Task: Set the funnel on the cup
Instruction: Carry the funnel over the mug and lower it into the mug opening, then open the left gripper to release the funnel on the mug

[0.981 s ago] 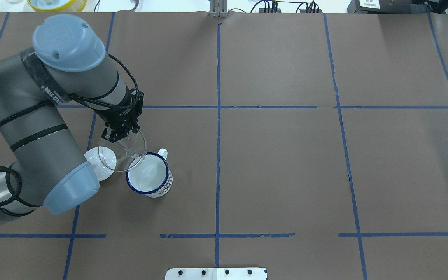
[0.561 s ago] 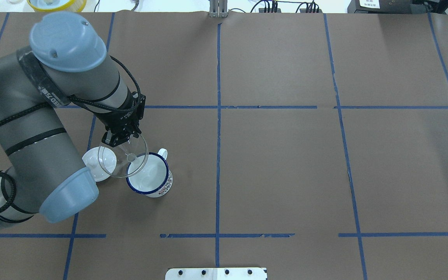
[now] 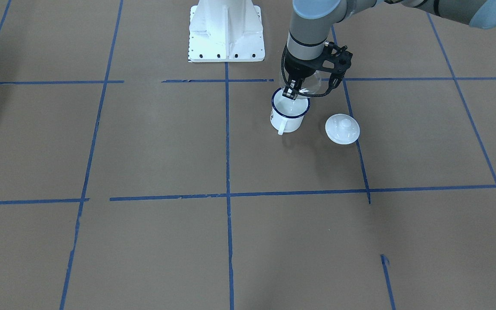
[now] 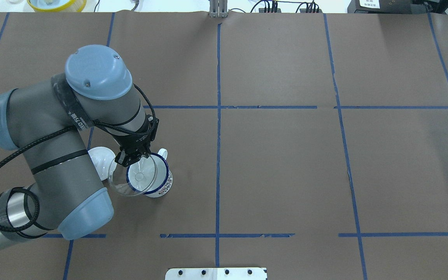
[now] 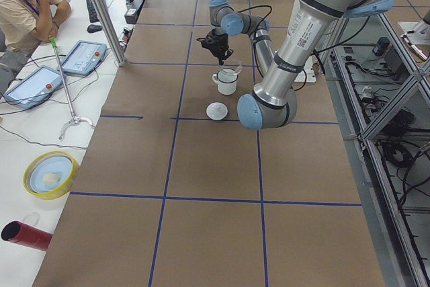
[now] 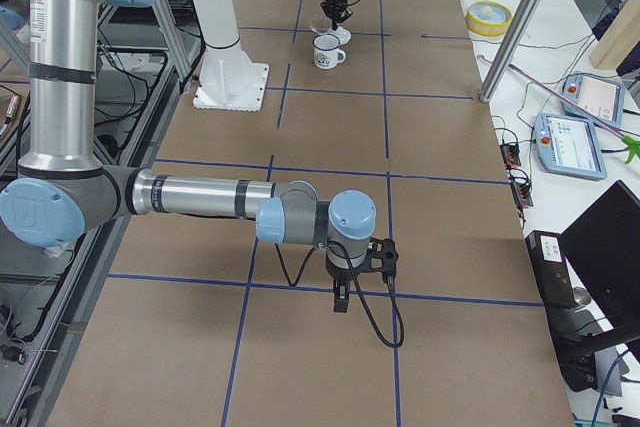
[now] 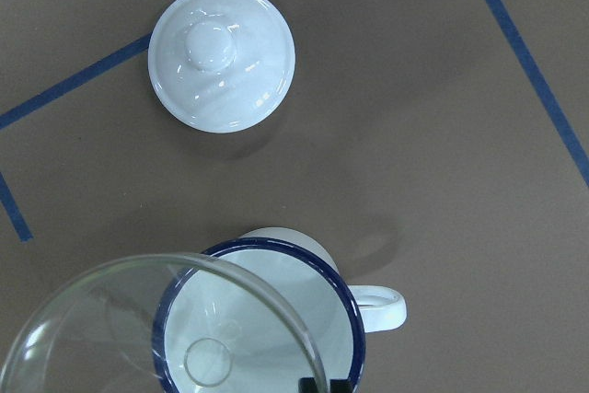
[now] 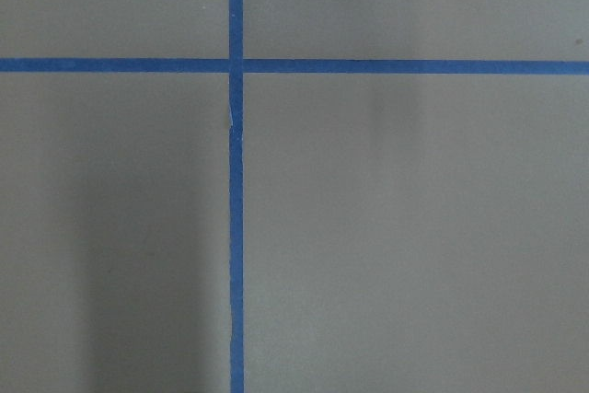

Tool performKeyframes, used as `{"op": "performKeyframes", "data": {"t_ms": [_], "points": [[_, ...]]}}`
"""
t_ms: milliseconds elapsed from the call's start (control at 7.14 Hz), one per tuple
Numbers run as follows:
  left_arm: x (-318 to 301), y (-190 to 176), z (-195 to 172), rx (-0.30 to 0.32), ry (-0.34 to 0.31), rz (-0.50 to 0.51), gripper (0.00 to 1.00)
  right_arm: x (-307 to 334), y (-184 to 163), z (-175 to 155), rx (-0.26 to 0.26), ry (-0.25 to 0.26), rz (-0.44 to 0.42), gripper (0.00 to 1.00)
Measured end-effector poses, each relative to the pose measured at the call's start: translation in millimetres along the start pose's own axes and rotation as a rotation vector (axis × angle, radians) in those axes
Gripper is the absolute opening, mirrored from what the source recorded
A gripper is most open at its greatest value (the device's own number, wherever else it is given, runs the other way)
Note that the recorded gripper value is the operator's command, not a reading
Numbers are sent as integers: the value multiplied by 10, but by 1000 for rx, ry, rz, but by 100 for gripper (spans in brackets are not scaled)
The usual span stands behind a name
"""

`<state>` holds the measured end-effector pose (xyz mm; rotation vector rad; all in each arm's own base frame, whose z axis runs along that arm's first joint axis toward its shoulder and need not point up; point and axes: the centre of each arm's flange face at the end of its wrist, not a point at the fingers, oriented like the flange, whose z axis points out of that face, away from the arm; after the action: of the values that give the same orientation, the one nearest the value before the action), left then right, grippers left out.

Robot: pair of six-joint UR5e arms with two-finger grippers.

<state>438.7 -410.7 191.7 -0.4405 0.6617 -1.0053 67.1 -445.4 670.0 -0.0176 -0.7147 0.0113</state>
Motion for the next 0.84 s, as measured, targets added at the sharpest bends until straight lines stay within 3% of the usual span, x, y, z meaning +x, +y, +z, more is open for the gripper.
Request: {"op": "performKeyframes", "data": {"t_ms": [420,561,701,841], "points": [[121,-15,248,4,-2,6,1,0,0,0,0,0,0,100],[141,-26,301,4,-2,7,40,0,0,0,0,0,0,100],[153,-26,320,2,0,8,72,0,0,0,0,0,0,100],[156,-31,328,2,1,12,78,0,0,0,0,0,0,100]]}}
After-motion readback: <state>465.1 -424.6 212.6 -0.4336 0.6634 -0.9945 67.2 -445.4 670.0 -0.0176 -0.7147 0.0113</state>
